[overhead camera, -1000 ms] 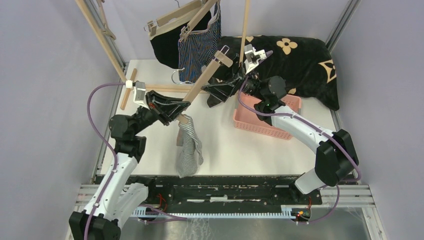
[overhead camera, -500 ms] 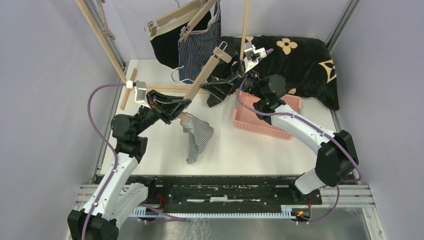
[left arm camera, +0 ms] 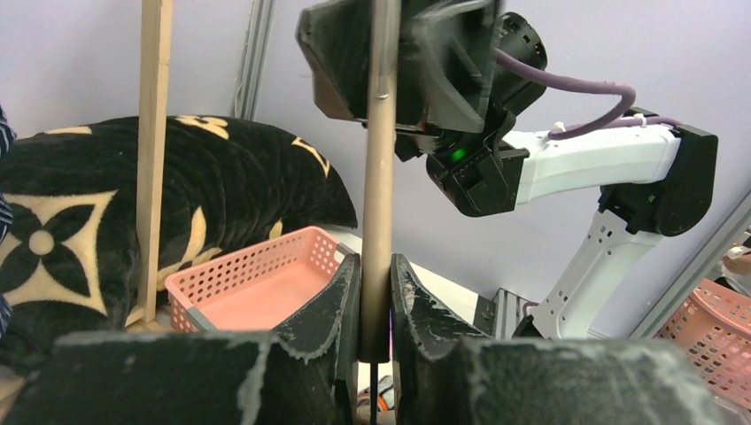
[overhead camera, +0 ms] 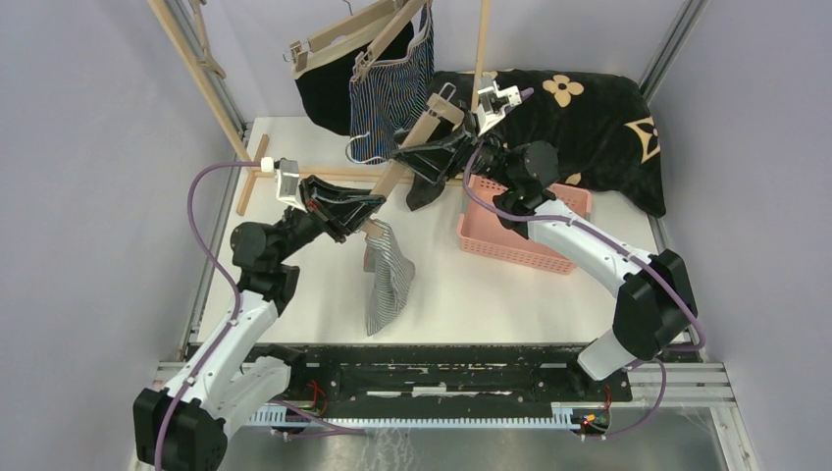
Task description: Remove the underwear clipped to the hanger
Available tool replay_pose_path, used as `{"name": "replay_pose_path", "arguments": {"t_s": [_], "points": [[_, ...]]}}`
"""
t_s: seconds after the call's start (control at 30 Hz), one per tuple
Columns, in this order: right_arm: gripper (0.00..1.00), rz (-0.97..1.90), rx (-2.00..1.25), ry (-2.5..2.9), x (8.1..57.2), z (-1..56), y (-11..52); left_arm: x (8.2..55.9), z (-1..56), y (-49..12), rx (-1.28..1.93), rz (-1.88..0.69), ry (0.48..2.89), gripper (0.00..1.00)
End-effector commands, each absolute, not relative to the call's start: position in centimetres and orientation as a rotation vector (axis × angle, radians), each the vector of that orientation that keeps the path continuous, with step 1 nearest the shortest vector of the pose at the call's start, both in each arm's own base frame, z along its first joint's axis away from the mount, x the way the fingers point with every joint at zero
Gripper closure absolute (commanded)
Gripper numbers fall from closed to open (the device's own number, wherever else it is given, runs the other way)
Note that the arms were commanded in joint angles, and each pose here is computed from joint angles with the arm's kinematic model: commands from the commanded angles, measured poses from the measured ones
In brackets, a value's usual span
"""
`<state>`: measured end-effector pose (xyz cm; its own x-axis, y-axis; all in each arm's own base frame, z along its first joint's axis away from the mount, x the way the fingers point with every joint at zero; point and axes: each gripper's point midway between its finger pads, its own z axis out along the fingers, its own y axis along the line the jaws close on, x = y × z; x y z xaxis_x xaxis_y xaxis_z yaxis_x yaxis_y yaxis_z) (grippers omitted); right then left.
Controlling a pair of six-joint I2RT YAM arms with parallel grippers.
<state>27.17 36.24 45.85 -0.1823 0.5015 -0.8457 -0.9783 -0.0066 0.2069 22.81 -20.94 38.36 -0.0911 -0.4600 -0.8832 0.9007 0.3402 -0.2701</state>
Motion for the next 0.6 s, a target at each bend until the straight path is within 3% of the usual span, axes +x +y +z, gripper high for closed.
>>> {"name": "replay_pose_path", "arguments": {"t_s": [0.0, 0.07, 0.1, 0.13, 0.2, 0.23, 0.3, 0.43, 0.5, 0.57], "points": [[0.59, 1.539, -0.705, 0.893, 26.1, 48.3, 36.1, 22.4, 40.7, -20.9, 0.475, -1.220, 1.057, 0.97], [0.75, 1.531, -0.710, 0.915, 26.2, 48.2, 36.1, 22.5, 40.9, -20.9, 0.473, -1.212, 1.048, 0.97], [0.75, 1.526, -0.714, 0.926, 26.2, 48.1, 36.2, 22.5, 41.0, -20.8, 0.470, -1.207, 1.044, 0.97], [0.64, 1.518, -0.717, 0.934, 26.2, 47.9, 36.2, 22.5, 41.1, -20.8, 0.470, -1.203, 1.044, 0.97], [0.32, 1.503, -0.711, 0.942, 26.3, 47.6, 36.1, 22.6, 41.4, -20.8, 0.473, -1.193, 1.040, 0.97], [0.26, 1.493, -0.709, 0.946, 26.4, 47.5, 36.0, 22.6, 41.4, -20.7, 0.473, -1.189, 1.039, 0.97], [0.24, 1.475, -0.711, 0.955, 26.4, 47.3, 35.9, 22.4, 41.7, -20.7, 0.477, -1.186, 1.030, 0.97], [0.25, 1.444, -0.715, 0.963, 26.4, 47.3, 35.6, 22.4, 41.9, -20.6, 0.476, -1.170, 1.029, 0.97], [0.35, 1.440, -0.714, 0.966, 26.5, 47.1, 35.6, 22.5, 41.9, -20.5, 0.470, -1.164, 1.033, 0.97], [0.56, 1.438, -0.711, 0.965, 26.4, 47.2, 35.6, 22.5, 41.8, -20.6, 0.472, -1.167, 1.036, 0.97]]}}
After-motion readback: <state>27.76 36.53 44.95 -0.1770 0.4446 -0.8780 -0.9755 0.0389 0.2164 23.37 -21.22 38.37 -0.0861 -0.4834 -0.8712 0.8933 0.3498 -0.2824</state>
